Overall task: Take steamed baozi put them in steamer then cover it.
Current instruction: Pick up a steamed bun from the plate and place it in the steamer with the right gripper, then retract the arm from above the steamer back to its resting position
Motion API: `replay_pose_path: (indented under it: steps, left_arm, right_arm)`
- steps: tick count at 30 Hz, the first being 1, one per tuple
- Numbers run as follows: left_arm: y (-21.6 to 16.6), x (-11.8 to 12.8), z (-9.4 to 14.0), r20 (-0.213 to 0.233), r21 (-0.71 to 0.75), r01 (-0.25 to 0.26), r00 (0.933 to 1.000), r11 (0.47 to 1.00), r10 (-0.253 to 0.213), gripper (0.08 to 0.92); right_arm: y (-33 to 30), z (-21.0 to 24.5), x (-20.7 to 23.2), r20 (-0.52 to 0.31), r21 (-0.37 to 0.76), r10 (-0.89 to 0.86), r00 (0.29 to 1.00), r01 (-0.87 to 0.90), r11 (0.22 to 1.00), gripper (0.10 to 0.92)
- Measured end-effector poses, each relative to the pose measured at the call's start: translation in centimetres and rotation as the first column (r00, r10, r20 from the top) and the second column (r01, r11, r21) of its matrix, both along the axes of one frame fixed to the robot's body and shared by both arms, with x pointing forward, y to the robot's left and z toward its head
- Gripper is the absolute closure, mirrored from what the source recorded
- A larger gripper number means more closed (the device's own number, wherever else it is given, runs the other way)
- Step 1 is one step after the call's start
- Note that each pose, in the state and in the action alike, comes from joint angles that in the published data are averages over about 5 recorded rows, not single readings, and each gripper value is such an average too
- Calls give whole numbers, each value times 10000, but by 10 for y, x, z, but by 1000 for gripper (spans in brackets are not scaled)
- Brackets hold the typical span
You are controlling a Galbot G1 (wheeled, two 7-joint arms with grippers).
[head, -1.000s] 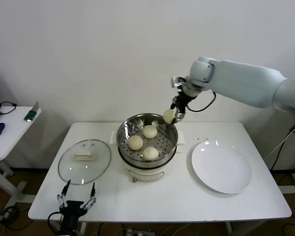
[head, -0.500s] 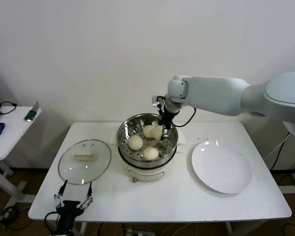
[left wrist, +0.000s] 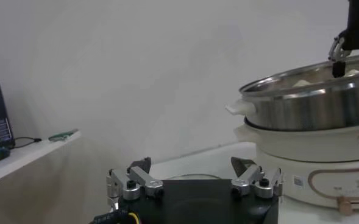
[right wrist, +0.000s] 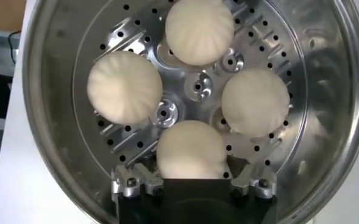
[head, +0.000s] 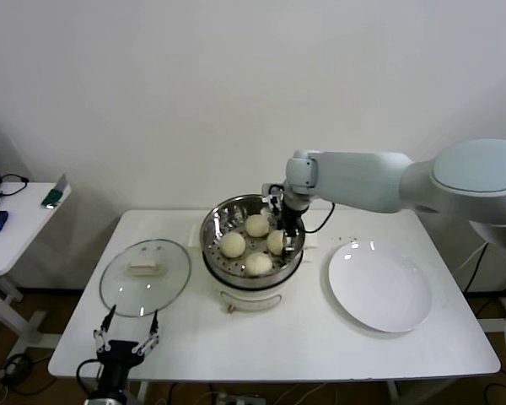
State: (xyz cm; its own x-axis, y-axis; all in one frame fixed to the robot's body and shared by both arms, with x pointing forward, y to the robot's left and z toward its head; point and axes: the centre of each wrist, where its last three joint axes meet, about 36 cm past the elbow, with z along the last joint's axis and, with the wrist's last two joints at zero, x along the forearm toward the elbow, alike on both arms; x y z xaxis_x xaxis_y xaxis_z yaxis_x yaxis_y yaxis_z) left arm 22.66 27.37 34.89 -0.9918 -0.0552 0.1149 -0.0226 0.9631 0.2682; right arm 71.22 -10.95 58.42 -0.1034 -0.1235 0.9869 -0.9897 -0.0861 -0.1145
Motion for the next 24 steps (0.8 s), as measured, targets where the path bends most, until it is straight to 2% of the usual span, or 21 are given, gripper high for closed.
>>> replay_pose_path:
  steps: [9, 17, 20, 24]
  left_arm:
    - [-2, 0, -1, -9, 51, 27, 10000, 10000, -27, 177]
    - [-2, 1, 1, 24, 98, 33, 10000, 9999, -34, 177]
    - [-1, 2, 1, 52, 147, 3, 10000, 9999, -4, 177]
    - [1, 3, 2, 123, 207, -96, 9999, 9997, 93, 177]
  right_arm:
    - [-5, 16, 0, -60, 266, 90, 9999, -88, 9996, 199]
    - [-18, 45, 3, 87, 971, 55, 9999, -64, 9953, 200]
    - [-30, 56, 3, 431, 1516, 53, 9991, -118, 9884, 200]
    - [-55, 69, 1, 1326, 2476, 111, 9911, -440, 9679, 200]
